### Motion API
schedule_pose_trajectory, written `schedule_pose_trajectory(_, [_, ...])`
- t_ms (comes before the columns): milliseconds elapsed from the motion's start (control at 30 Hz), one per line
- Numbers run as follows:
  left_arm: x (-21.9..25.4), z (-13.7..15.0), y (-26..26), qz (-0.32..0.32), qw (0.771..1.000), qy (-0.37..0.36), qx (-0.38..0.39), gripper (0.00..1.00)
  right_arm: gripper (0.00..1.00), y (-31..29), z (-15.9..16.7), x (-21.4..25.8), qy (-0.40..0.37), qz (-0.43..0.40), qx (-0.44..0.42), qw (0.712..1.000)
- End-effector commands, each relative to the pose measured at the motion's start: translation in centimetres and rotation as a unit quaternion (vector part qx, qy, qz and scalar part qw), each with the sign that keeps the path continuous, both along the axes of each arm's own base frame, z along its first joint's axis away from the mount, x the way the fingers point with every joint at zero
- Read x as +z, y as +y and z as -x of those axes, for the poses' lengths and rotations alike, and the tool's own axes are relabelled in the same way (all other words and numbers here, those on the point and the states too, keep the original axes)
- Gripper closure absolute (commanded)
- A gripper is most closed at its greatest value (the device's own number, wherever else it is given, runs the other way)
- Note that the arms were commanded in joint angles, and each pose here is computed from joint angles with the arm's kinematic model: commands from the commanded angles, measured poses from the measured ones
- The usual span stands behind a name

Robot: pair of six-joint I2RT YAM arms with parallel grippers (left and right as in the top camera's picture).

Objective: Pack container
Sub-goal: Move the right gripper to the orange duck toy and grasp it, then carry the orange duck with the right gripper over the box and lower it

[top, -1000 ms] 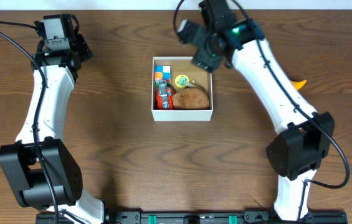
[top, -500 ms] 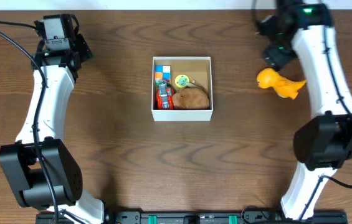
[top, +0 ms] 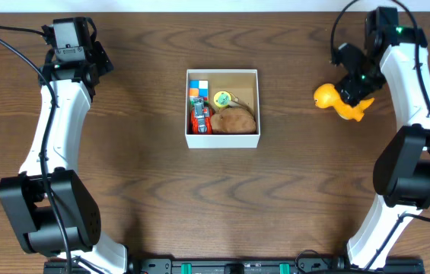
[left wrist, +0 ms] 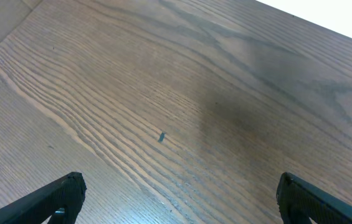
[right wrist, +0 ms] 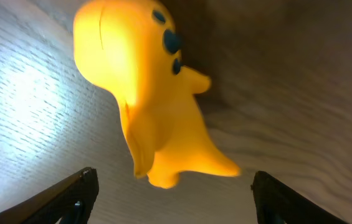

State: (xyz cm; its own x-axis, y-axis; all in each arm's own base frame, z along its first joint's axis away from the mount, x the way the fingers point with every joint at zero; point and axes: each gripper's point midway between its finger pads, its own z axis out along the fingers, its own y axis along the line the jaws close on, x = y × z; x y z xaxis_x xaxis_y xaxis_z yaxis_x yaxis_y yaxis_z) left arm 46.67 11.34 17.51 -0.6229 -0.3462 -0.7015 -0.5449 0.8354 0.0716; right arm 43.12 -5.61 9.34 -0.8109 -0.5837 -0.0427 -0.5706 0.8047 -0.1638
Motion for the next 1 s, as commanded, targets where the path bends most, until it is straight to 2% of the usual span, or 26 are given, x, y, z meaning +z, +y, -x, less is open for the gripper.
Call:
schedule_pose_trajectory(0, [0.9,-0.1,0.3,-0.006,1.000,-0.008,0.003,0.02,0.17,0.6,1.0,-2.4,0.023,-0.027,0.020,0.999])
schedule_pose_trajectory(200, [0.9,-0.1,0.3,-0.006,1.000,-0.008,0.003,0.02,0.14,1.7,1.7,-6.1,0.021,-0.055,0.027,0.998])
schedule_pose_trajectory(267, [0.9,-0.1,0.3,-0.006,1.000,-0.008,0.003,0.02,0.19,1.9,1.9,-6.9,0.021,-0.056,0.028,0.998])
schedule_pose_trajectory(333, [0.9,-0.1,0.3,-0.006,1.000,-0.008,0.003,0.02,0.35,2.0,2.0,-7.0,0.023,-0.056,0.029,0.998])
schedule_pose_trajectory(400, [0.9,-0.1,0.3,-0.006,1.000,-0.008,0.003,0.02,0.69,2.1,1.8,-6.7,0.019,-0.054,0.031,0.998])
schedule_pose_trajectory(433, [0.9,-0.1,0.3,-0.006,1.000,-0.008,0.003,0.02,0.84,2.2,1.5,-6.5,0.014,-0.054,0.033,0.998])
schedule_pose_trajectory(500, [0.9,-0.1,0.3,-0.006,1.000,-0.008,0.003,0.02,0.99,2.6,0.4,-5.5,-0.001,-0.052,0.037,0.998])
schedule_pose_trajectory(733, [0.9,-0.1,0.3,-0.006,1.000,-0.008,0.003,0.02,0.99,7.5,-6.1,2.7,-0.119,-0.045,0.099,0.987])
schedule_pose_trajectory(833, [0.9,-0.1,0.3,-0.006,1.000,-0.008,0.003,0.02,0.99,12.0,-8.5,7.1,-0.183,-0.052,0.173,0.966])
schedule_pose_trajectory(967, [0.9,-0.1,0.3,-0.006,1.000,-0.008,0.003,0.02,0.99,18.7,-9.6,11.7,-0.248,-0.080,0.270,0.927])
